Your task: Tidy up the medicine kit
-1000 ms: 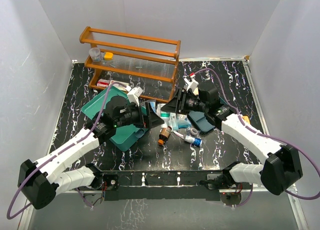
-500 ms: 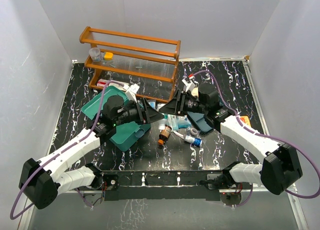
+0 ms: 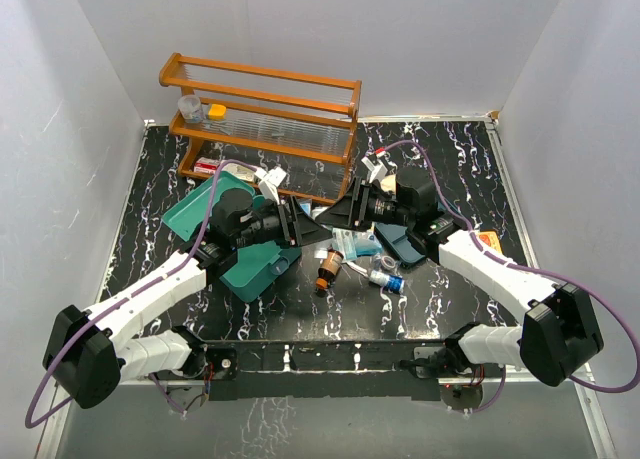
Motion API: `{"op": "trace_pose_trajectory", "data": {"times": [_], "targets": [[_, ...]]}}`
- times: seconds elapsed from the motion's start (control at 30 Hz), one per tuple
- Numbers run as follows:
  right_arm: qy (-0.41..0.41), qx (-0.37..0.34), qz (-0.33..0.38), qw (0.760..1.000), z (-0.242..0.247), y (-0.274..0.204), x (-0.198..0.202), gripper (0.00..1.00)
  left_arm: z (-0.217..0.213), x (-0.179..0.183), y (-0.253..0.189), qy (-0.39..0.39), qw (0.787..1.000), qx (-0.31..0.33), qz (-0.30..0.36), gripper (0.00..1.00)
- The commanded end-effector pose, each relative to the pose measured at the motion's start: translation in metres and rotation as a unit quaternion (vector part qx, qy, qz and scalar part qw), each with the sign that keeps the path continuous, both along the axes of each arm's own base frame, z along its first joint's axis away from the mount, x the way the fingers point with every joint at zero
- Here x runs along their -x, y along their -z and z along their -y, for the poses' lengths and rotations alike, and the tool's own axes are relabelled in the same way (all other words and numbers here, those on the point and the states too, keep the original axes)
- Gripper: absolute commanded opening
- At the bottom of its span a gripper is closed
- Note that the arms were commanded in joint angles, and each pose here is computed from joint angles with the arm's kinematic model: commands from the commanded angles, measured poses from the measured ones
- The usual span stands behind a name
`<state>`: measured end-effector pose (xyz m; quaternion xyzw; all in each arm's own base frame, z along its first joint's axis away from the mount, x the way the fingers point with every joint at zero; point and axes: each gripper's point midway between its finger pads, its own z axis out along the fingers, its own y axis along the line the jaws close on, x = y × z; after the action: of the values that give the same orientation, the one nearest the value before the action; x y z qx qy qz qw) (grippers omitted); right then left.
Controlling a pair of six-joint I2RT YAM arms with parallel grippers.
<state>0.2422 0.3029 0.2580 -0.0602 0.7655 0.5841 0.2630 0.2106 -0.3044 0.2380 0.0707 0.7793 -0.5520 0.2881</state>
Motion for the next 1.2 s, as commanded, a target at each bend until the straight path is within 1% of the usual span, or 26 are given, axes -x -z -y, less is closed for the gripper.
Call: {"op": "trace_pose_trajectory", "data": {"times": [0.0,0.07,0.23,0.27,0.33,0.43,0.5,0.53,0.63,0.77,0.9,0.97,1.07,1.13,1.17], "targets": [[-0.022,-0.019,0.028,0.999,-0.005,-0.012,0.005,0.39,-0.002,0.0,0.001,0.0,1.0,-0.001,0.011,0.57],[-0.018,-0.012,0.023,1.0,-0.005,-0.008,0.004,0.39,-0.004,-0.001,-0.002,-0.008,1.0,0.006,0.018,0.57],[-0.01,-0.012,0.023,1.0,-0.005,-0.01,0.002,0.39,-0.007,-0.001,-0.003,-0.025,0.999,0.024,0.023,0.34],[-0.009,-0.012,0.022,1.0,-0.005,-0.011,0.002,0.4,-0.008,-0.001,-0.002,-0.027,0.999,0.024,0.02,0.31],[0.001,-0.01,0.017,1.0,-0.004,-0.011,-0.002,0.43,-0.009,-0.001,0.002,-0.03,0.999,0.02,0.015,0.31],[0.042,0.013,-0.002,0.999,0.001,-0.002,-0.013,0.54,-0.012,-0.002,0.004,-0.04,0.999,0.012,0.012,0.31],[0.09,0.037,-0.011,0.995,0.011,0.006,-0.024,0.61,-0.017,-0.004,0.006,-0.054,0.998,0.0,0.01,0.31],[0.15,0.053,-0.009,0.987,0.024,0.007,-0.037,0.68,-0.025,-0.008,0.012,-0.081,0.996,-0.021,0.001,0.31],[0.22,0.062,-0.005,0.973,0.044,0.001,-0.047,0.7,-0.043,-0.015,0.016,-0.139,0.989,-0.047,-0.01,0.31],[0.273,0.053,0.004,0.961,0.063,-0.011,-0.049,0.69,-0.084,-0.034,0.012,-0.267,0.96,-0.076,-0.018,0.32],[0.294,0.059,-0.001,0.954,0.074,-0.006,-0.045,0.68,-0.114,-0.045,0.003,-0.351,0.931,-0.098,-0.015,0.33],[0.299,0.065,-0.008,0.952,0.077,0.0,-0.043,0.68,-0.127,-0.05,0.004,-0.387,0.914,-0.119,-0.03,0.33],[0.3,0.073,-0.015,0.951,0.08,0.008,-0.04,0.68,-0.143,-0.053,0.023,-0.426,0.887,-0.166,-0.063,0.34],[0.302,0.078,-0.02,0.95,0.081,0.012,-0.039,0.68,-0.146,-0.057,0.035,-0.438,0.875,-0.192,-0.078,0.34],[0.303,0.081,-0.021,0.949,0.082,0.014,-0.039,0.68,-0.145,-0.059,0.038,-0.437,0.874,-0.199,-0.078,0.35]]}}
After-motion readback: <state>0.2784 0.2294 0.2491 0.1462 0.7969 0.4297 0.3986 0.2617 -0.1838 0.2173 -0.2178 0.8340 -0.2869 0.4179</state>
